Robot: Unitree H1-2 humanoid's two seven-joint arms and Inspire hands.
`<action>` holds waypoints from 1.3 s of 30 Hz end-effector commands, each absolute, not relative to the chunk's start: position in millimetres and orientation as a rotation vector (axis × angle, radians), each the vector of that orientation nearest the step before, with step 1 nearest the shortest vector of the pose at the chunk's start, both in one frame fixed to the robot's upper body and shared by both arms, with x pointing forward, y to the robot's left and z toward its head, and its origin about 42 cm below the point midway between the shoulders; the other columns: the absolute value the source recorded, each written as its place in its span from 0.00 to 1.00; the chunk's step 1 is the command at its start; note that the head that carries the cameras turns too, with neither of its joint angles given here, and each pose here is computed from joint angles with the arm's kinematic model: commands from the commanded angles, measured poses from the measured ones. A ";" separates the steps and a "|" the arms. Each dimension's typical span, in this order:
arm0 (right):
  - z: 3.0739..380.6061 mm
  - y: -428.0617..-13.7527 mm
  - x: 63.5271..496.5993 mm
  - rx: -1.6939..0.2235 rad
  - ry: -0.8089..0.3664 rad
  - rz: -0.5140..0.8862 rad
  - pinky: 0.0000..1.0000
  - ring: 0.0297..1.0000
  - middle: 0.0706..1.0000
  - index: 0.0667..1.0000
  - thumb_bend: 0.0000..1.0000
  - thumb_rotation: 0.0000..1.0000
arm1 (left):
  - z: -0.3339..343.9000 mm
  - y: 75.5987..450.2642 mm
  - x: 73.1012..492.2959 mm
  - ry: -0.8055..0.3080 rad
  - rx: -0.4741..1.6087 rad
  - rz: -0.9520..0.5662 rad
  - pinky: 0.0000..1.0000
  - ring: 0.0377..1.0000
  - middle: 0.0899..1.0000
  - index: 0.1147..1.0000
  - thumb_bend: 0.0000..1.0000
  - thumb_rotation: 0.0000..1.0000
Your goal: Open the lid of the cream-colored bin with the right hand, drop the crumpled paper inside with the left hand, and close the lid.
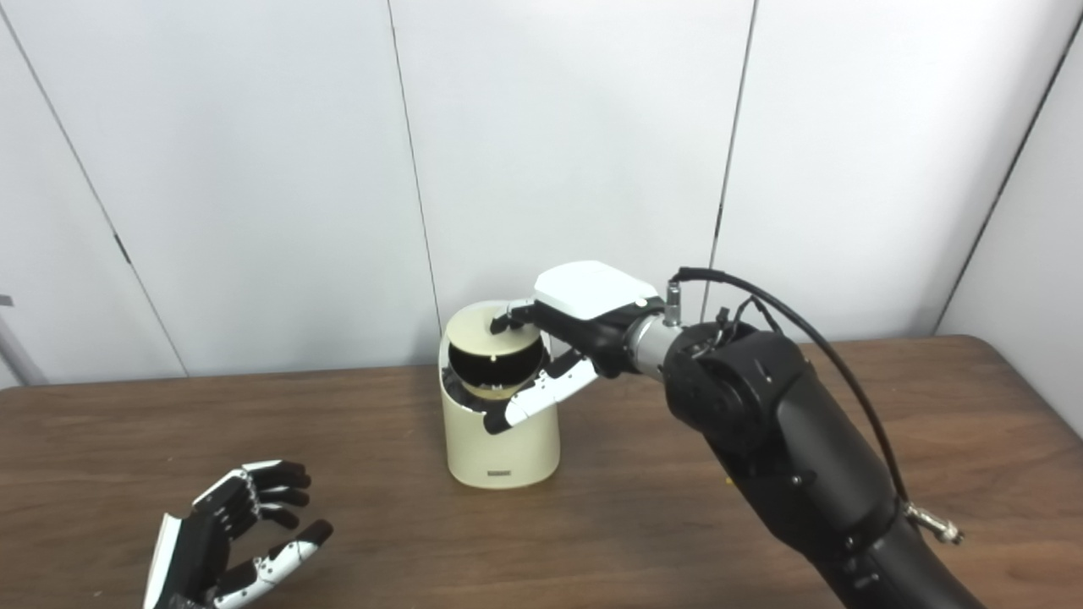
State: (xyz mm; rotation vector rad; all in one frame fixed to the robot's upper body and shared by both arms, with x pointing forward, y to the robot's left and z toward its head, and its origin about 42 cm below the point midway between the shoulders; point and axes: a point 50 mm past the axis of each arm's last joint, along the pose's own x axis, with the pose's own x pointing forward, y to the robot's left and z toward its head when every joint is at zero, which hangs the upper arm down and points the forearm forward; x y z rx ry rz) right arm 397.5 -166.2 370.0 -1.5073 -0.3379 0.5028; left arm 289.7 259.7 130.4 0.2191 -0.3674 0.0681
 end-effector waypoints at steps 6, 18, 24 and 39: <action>384.7 -168.5 385.0 -1.493 -0.408 0.460 0.73 0.81 0.82 0.81 0.98 0.80 | 135.8 257.6 287.0 -0.394 0.210 0.068 0.47 0.56 0.59 0.58 0.75 0.13; 373.4 -167.1 380.4 -1.489 -0.388 0.485 0.69 0.80 0.82 0.80 0.97 0.75 | 137.4 258.2 284.2 -0.394 0.208 0.070 0.47 0.57 0.59 0.58 0.76 0.15; 368.3 -165.8 381.3 -1.491 -0.385 0.506 0.72 0.79 0.81 0.80 0.94 0.73 | 139.3 257.0 283.1 -0.400 0.222 0.070 0.47 0.56 0.59 0.59 0.75 0.16; 354.5 -163.7 394.3 -1.480 -0.341 0.543 0.78 0.82 0.82 0.81 0.94 0.75 | 141.8 251.6 280.3 -0.392 0.208 0.076 0.47 0.56 0.59 0.58 0.76 0.16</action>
